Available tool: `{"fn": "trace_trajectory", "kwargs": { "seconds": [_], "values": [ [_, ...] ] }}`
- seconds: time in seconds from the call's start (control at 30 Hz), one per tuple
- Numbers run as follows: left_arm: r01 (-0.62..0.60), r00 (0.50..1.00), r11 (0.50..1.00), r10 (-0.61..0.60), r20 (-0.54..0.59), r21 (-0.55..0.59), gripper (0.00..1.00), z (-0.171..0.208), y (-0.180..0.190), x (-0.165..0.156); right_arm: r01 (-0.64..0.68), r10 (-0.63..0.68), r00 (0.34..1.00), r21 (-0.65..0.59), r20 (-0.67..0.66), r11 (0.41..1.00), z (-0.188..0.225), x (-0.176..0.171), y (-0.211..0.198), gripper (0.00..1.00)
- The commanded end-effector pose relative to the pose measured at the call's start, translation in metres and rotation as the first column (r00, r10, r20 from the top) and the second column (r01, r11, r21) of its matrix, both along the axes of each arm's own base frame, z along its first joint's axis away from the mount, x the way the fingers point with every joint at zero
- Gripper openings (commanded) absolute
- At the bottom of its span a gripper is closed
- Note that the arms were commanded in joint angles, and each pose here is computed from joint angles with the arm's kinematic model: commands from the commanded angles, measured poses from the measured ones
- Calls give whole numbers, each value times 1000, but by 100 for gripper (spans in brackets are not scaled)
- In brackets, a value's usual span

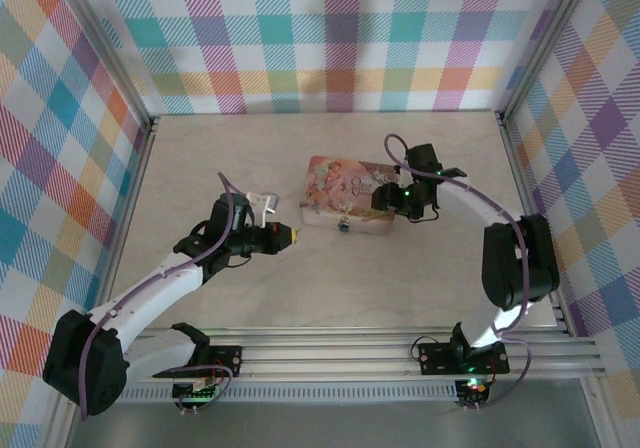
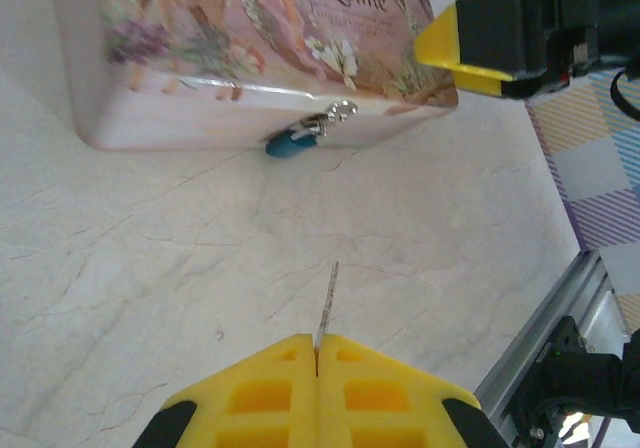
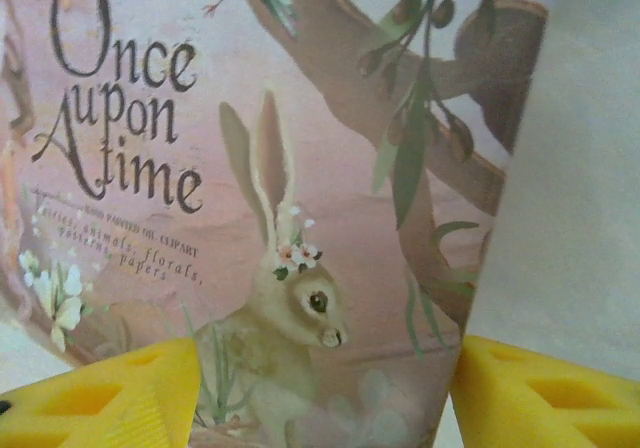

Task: Unlock the padlock with the key

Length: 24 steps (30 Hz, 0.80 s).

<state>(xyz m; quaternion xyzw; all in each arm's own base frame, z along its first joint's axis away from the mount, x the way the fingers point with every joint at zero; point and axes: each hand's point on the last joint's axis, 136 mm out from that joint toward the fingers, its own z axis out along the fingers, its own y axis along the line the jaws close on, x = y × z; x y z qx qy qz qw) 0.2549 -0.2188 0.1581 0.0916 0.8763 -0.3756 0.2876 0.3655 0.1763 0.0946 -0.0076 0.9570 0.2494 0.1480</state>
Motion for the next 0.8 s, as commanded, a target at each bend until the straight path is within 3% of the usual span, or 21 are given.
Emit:
{"fn": "trace_trajectory", "kwargs": {
  "seconds": [0.0,0.2,0.4,0.57,0.77],
  "values": [
    [-6,1000,1000,6,12,10,0,-1,5,-3,-136,134,990,58,36,989,9,8,20,66],
    [-16,1000,999,16,14,32,0,-5,10,-7,-195,193,981,55,36,979,3,25,30,65],
    [-26,999,1000,26,45,13,0,0,13,-9,-77,76,994,17,75,997,33,36,25,66],
    [-34,994,999,37,102,-36,0,18,13,-10,41,-35,990,-41,139,998,55,23,13,66],
    [-21,992,999,17,122,33,0,12,23,-18,86,-53,974,-142,220,986,56,-14,31,64]
  ]
}}
